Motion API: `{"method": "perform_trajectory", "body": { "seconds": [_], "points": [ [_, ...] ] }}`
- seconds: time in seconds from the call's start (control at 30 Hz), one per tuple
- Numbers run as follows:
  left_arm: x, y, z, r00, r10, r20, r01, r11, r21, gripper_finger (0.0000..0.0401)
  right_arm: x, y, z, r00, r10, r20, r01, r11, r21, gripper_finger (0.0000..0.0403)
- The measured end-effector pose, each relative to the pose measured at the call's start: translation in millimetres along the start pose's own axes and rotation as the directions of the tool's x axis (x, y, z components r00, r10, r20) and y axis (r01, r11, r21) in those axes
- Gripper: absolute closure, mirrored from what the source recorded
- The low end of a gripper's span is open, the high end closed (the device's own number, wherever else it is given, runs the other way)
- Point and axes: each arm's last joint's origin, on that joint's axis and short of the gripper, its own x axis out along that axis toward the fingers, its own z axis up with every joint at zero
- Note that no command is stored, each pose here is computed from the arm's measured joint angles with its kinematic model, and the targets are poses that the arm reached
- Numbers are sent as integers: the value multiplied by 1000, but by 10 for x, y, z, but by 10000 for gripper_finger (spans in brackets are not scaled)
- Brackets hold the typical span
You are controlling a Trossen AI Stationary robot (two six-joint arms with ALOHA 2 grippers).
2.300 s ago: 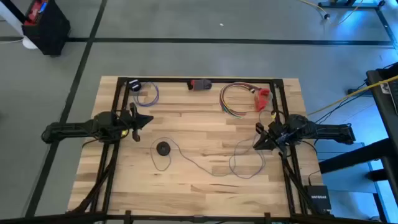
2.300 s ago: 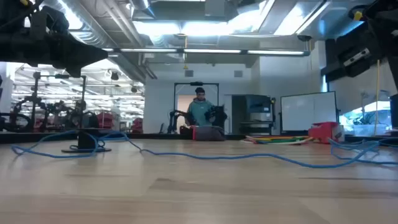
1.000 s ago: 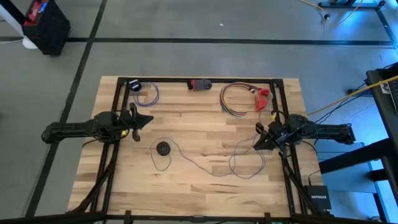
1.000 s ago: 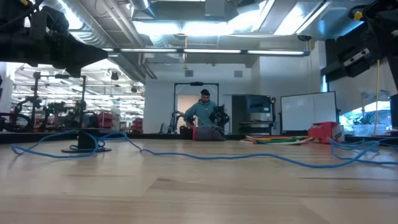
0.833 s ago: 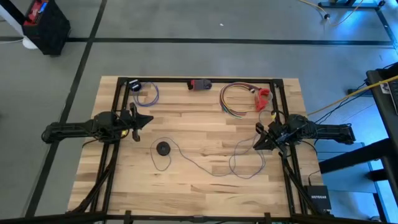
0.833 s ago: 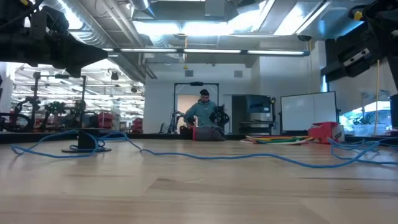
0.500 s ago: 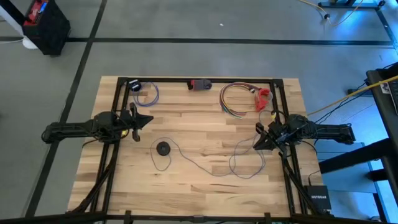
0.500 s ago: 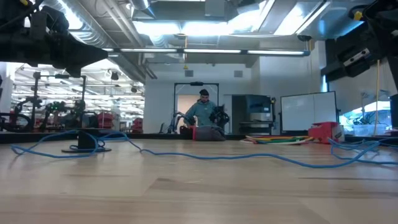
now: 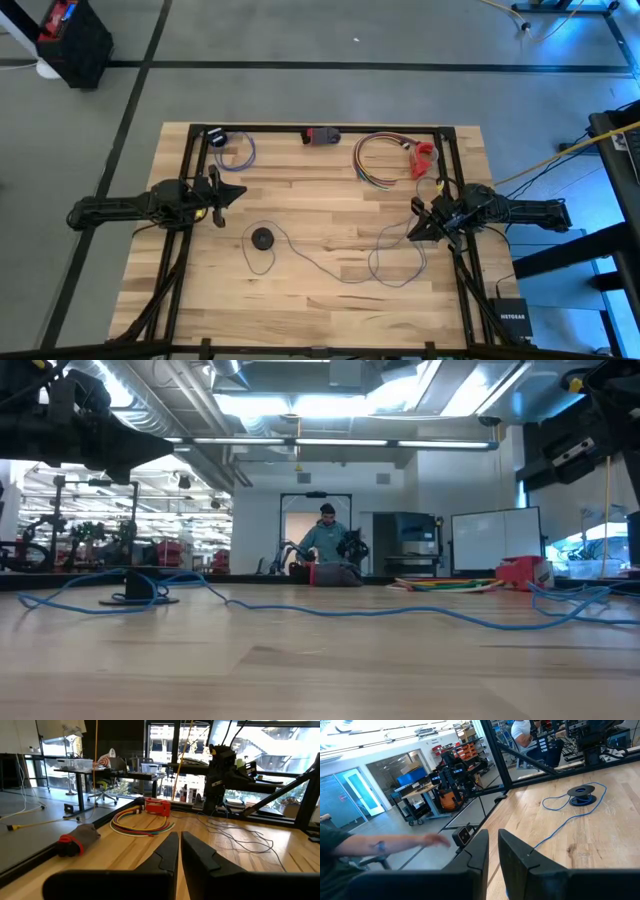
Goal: Coil cords
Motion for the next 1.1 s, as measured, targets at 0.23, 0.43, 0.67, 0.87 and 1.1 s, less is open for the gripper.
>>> {"method": "perform_trajectory", "body": {
  "seconds": [0.23,0.43,0.67,0.87,1.1],
  "points": [
    [0,0,0,1000,0,0,0,1000,0,388,0,0,-1,1000,0,0,0,1000,0,356],
    [0,0,0,1000,0,0,0,1000,0,388,0,0,-1,1000,0,0,0,1000,0,356],
    [0,0,0,1000,1,0,-1,1000,-1,388,0,0,-1,1000,0,0,0,1000,0,356],
    [0,0,2,1000,1,1,-1,1000,-13,388,1,-2,5,1000,-7,10,8,1000,-8,356],
    [-9,-4,126,992,-3,129,-3,999,51,388,-6,-2,112,981,-100,166,112,992,-64,356]
  ]
}}
